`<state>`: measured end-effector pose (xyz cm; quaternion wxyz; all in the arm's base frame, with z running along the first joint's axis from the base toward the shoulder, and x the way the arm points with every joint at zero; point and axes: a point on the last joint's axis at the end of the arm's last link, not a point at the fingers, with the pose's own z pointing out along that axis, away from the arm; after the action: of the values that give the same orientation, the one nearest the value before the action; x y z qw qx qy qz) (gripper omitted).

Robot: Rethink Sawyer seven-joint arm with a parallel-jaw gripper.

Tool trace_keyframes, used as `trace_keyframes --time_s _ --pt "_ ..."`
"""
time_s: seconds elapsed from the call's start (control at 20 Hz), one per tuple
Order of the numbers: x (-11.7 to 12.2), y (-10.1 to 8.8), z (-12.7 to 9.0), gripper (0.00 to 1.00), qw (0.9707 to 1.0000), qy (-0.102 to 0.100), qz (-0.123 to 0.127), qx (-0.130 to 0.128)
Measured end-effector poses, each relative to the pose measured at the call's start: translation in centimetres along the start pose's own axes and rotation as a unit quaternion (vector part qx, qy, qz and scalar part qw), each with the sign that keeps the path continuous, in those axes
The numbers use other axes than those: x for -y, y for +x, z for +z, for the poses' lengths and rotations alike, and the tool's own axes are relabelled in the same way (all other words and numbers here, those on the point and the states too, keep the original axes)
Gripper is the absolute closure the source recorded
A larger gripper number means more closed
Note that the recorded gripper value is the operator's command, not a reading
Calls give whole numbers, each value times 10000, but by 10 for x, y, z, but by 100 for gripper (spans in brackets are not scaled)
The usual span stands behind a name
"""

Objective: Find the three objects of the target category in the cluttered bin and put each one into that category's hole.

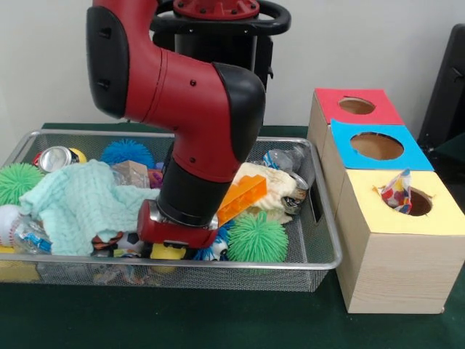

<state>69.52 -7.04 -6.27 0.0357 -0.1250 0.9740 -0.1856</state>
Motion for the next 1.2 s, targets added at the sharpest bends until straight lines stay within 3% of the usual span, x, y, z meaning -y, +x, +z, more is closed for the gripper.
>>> trace_keyframes --time_s 0.55,1.2 --pt "-6 3 1 0 9988 365 -333 19" --pt "-6 6 4 0 9947 777 -679 -17"
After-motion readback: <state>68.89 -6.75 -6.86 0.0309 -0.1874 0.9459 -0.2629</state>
